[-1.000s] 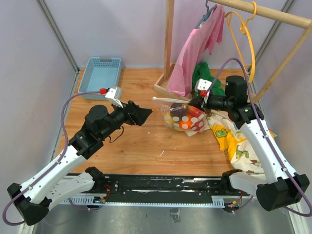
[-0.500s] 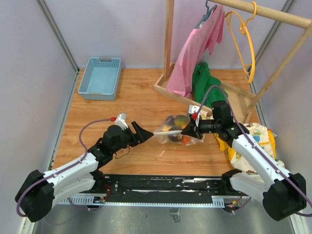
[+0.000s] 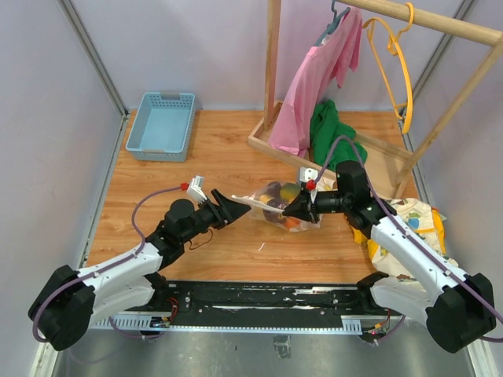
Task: Open the zip-top bag and remove the fake food
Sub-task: Unzip the zipper food storage bag at the center of the board, then open the zipper of the food storage bag at the center of the board.
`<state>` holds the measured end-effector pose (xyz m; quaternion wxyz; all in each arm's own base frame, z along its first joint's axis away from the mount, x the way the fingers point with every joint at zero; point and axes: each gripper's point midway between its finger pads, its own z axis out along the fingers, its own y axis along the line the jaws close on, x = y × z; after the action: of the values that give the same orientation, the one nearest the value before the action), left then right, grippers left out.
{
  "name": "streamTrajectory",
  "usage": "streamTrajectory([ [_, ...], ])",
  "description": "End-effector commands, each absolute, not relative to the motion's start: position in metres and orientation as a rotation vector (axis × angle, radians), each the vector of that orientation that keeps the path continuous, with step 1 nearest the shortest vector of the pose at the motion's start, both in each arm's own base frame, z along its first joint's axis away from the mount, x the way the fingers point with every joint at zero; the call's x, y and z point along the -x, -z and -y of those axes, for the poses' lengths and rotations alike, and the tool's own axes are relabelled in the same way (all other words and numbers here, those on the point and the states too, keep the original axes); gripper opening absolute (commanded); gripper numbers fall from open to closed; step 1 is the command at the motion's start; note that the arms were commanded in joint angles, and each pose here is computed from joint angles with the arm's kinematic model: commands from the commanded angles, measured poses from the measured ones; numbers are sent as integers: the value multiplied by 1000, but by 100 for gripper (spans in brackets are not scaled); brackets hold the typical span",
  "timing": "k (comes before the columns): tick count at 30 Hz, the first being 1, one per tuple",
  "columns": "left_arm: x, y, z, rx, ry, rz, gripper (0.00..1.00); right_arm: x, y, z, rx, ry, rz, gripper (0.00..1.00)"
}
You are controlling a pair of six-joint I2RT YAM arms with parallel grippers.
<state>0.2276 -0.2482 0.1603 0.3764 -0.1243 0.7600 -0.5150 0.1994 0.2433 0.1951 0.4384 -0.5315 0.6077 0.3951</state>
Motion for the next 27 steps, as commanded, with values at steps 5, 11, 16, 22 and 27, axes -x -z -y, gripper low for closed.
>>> streamTrajectory([
  [5, -238, -181, 264, 275, 1427, -1880, 68, -192, -194, -251, 1354, -1010, -1455, 8],
  [11, -242, -182, 271, 278, 1478, -1877, 68, -187, -187, -249, 1394, -1006, -1429, 13],
  [16, -244, -181, 275, 268, 1497, -1888, 62, -170, -191, -250, 1452, -1077, -1373, 38],
  [22, -244, -181, 281, 224, 1528, -1899, 46, -175, -212, -258, 1354, -1152, -1407, 69],
  [27, -241, -181, 286, 155, 1541, -1914, 40, -191, -209, -261, 1254, -1148, -1564, 67],
])
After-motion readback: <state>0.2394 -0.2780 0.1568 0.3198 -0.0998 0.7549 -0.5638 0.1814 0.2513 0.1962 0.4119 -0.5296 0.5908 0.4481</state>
